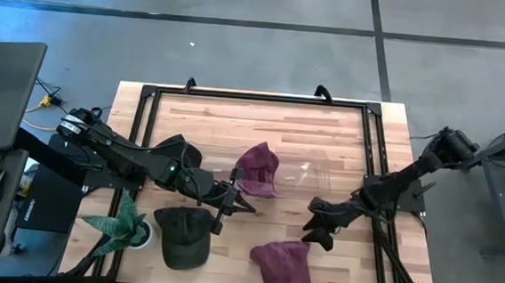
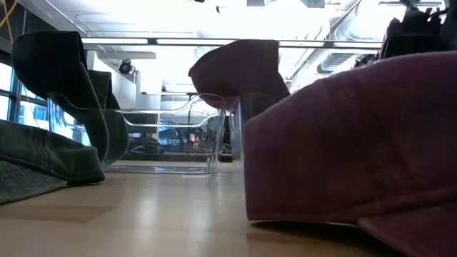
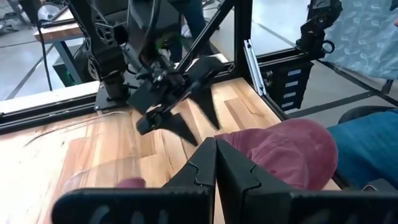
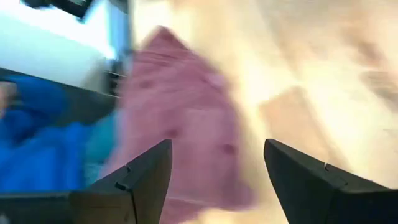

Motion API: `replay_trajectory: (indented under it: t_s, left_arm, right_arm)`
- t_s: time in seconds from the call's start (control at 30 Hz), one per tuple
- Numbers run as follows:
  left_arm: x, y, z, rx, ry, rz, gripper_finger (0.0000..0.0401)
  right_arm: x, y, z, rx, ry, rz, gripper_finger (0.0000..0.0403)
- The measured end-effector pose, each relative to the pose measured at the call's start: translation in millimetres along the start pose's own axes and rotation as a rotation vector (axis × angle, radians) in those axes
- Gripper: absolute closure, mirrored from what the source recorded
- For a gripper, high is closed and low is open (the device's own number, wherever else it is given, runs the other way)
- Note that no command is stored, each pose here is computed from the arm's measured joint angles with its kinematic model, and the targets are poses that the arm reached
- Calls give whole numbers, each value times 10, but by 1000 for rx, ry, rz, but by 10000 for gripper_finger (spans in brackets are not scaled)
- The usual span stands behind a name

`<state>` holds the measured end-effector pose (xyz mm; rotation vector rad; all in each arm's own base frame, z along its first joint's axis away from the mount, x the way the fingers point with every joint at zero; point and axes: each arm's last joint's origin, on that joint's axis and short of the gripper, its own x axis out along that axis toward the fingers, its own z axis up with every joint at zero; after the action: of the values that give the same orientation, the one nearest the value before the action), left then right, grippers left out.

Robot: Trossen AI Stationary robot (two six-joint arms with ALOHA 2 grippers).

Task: Pick & Place hat
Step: Put the red cap into the right transparent bin

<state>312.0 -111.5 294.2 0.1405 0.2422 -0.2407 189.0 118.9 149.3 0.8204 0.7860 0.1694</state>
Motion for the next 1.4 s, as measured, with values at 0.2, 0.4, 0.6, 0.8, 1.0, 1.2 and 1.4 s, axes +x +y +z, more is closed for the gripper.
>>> replay_trajectory:
  t_s: [0.2, 0.4, 0.6, 0.8, 1.0, 1.2, 1.4]
  left_arm:
    - [0, 0, -15, 0, 16, 0, 400]
    - [1, 0, -21, -5, 22, 0, 400]
    - [0, -1, -40, -8, 42, 1, 400]
    - [0, -1, -43, -12, 46, 1, 400]
    - [0, -2, -51, -26, 54, 0, 400]
    - [-1, -3, -60, -25, 64, -1, 400]
    - [-1, -3, -63, -25, 66, -2, 400]
  right_arm:
    - [18, -32, 104, -46, -28, -16, 154]
    - [195, 93, 111, -96, 39, -29, 154]
    - [392, 438, 100, -187, 158, 24, 159]
    - [83, 770, 290, -260, 224, -278, 193]
    - [-592, 648, 413, -80, 263, -927, 269]
    - [-814, 224, 464, 9, 163, -1322, 375]
    - [-636, -287, 509, -79, 147, -1326, 387]
